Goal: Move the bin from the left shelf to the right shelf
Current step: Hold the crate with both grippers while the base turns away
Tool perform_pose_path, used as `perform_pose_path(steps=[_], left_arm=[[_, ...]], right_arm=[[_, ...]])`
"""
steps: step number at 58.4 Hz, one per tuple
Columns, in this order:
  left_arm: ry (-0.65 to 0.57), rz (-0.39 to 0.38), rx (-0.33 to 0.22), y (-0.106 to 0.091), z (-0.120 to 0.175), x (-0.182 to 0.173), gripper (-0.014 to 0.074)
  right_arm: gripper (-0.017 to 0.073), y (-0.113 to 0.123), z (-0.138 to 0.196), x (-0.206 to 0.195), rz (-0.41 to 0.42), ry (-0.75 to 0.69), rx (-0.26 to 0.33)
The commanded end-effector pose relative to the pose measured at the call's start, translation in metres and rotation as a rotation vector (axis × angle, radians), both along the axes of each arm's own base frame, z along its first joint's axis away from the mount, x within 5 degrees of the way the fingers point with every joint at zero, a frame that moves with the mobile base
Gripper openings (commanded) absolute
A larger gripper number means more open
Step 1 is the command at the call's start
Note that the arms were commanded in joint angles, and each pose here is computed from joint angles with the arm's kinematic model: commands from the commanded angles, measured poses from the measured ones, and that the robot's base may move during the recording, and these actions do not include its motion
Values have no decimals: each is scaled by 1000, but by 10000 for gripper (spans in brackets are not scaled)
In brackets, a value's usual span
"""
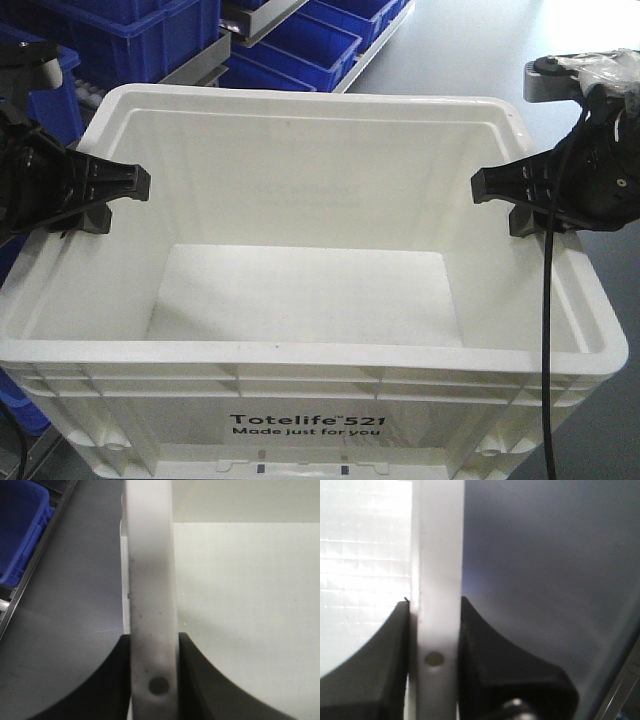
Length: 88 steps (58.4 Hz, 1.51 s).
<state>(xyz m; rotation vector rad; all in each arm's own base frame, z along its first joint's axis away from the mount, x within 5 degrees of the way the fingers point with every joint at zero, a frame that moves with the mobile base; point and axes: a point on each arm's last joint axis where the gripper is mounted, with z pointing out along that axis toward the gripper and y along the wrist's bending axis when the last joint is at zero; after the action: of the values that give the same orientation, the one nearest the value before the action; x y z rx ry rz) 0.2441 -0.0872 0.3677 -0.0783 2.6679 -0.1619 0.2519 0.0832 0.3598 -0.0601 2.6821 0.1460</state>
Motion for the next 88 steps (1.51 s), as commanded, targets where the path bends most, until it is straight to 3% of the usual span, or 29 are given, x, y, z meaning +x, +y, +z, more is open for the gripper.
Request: perform_pose_path(steps=[1,88], left_arm=[[-161,-19,-52,0,27,-4,-6],[-161,-19,-52,0,27,-4,-6]], right_arm=[[0,-6,23,-2,13,-147,-21],[0,-6,23,-2,12,-143,-22]])
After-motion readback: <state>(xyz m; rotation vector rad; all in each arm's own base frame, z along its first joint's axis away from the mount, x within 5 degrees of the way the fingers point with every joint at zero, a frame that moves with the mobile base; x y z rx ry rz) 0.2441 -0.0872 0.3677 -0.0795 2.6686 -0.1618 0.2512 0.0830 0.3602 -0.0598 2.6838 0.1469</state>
